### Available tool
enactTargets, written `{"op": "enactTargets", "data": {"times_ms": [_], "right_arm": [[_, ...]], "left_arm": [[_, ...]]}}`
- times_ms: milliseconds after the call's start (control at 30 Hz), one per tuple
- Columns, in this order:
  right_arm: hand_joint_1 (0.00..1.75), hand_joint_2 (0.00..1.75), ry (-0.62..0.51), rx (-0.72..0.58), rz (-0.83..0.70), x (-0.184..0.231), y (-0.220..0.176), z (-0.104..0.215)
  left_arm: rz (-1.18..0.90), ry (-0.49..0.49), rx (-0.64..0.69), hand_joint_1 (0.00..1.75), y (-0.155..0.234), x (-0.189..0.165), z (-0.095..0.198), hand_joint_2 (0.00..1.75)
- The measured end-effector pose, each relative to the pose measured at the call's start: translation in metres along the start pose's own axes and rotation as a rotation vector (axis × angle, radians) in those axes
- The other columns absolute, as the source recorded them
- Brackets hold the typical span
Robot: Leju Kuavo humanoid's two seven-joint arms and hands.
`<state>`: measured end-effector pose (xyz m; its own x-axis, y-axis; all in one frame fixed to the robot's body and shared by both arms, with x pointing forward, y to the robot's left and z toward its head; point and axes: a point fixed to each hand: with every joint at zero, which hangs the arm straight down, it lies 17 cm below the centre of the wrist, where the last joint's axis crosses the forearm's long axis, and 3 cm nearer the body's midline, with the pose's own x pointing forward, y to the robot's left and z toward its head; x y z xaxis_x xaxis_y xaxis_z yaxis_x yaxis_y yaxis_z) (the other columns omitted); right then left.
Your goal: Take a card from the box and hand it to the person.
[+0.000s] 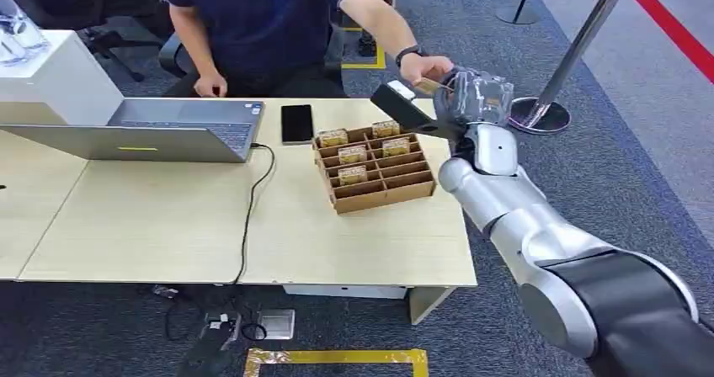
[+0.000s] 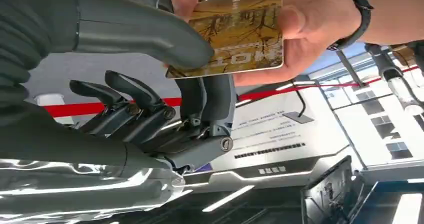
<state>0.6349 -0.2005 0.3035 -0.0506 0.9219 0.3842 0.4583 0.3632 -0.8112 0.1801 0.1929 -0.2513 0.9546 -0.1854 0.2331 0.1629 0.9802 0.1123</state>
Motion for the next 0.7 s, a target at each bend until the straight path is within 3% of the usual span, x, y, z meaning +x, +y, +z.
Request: {"op": "enactTargets", "data": {"times_ms": [67,100,333,700], "right_arm": [[1.75,1.75,0.003,0.003,0.010,-0.004,0.001,0.001],[0.00,1.75,0.006,0.004,0.017,-0.006,0.002,0.001],[0.00,1.75,0.006,-0.002,-0.035,-0.014,-0.001,-0.001],[0.00,1.75,-0.045,-0.109,-0.305,-0.018,-0.027,0.007]], "left_arm": [[-0.007,-0.003,-0.001,0.00,0.000,0.001,0.000,0.00],[-0.009,-0.004,-0.004,0.00,-0.001,0.002,0.000,0.00],[-0.014,-0.005,-0.024,0.00,-0.004,0.003,0.001,0.00],[-0.003,0.009,-0.016,0.00,-0.004,-0.006,0.000,0.00]]}}
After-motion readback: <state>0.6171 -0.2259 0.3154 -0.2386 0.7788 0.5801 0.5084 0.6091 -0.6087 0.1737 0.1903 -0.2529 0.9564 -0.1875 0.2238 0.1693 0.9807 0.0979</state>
